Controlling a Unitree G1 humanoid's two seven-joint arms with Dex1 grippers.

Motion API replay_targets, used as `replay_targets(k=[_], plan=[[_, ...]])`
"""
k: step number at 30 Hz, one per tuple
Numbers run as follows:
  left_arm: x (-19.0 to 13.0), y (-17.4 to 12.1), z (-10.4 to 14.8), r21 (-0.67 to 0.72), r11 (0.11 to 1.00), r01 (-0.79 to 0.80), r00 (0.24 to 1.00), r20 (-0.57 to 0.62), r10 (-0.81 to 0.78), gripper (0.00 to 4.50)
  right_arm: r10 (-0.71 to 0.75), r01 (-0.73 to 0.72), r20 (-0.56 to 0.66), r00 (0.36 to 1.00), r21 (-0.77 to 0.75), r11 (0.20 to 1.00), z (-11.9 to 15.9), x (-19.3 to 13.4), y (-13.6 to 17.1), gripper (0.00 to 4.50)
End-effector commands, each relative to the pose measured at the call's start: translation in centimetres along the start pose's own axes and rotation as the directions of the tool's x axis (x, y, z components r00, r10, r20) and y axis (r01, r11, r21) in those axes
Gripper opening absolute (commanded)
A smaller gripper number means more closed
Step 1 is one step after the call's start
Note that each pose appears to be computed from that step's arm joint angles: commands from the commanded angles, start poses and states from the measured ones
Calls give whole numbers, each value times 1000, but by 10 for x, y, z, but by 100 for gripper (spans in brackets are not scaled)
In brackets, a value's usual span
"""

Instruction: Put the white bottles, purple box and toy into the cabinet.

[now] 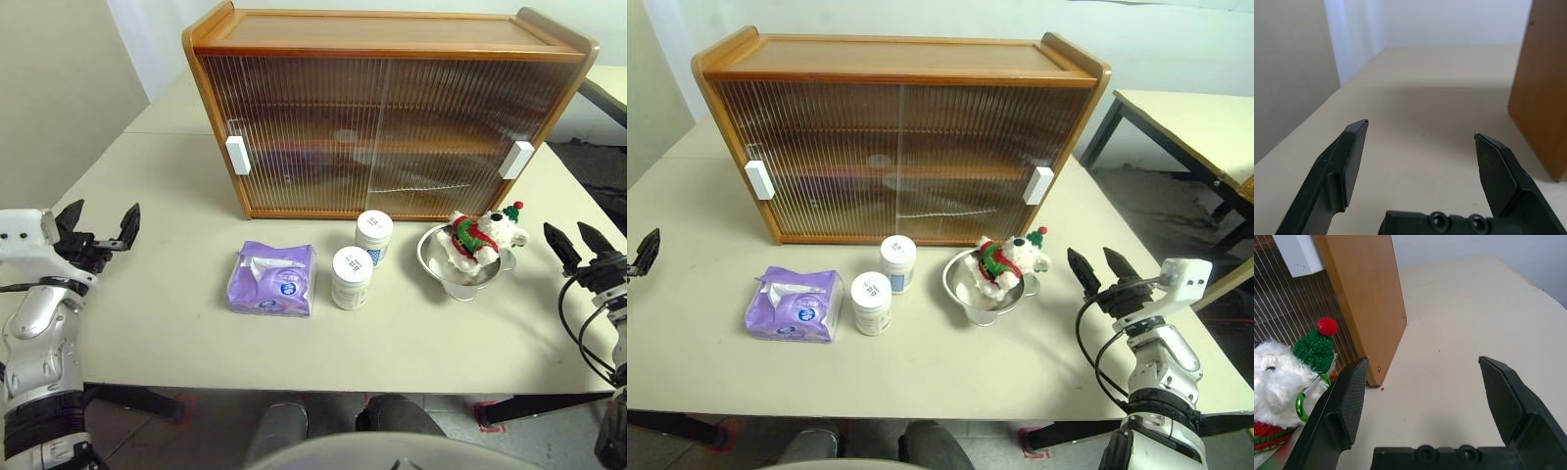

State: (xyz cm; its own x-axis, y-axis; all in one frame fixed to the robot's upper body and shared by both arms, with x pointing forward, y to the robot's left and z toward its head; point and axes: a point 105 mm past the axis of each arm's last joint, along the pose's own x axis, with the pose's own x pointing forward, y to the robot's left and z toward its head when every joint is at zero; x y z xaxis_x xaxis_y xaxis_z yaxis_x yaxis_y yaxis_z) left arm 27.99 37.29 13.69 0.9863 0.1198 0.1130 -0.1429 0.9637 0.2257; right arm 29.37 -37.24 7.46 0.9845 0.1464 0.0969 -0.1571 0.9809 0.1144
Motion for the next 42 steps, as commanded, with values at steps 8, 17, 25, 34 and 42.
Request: replay_targets(k=[8, 17, 25, 34, 42], plan=[[0, -12, 17, -20, 1000, -7, 1000, 10, 7, 447, 40, -40, -13, 999, 2, 999, 0, 2, 4, 450], [-6, -15, 26, -17, 1000, -14, 1000, 10, 14, 447, 92, -91, -12, 996, 27, 995, 4, -4, 5, 450], [0, -33, 29, -33, 997, 72, 997, 8, -71, 282, 353, -355, 60, 934, 35, 934, 49, -20, 21, 450], [19, -61, 40, -16, 973, 229, 973, 43, -228, 1, 603, -603, 25, 798, 29, 797, 68, -32, 78, 450], [30, -78, 46, 67, 936, 346, 936, 45, -349, 1, 726, -726, -19, 687, 28, 687, 68, -34, 118, 450]])
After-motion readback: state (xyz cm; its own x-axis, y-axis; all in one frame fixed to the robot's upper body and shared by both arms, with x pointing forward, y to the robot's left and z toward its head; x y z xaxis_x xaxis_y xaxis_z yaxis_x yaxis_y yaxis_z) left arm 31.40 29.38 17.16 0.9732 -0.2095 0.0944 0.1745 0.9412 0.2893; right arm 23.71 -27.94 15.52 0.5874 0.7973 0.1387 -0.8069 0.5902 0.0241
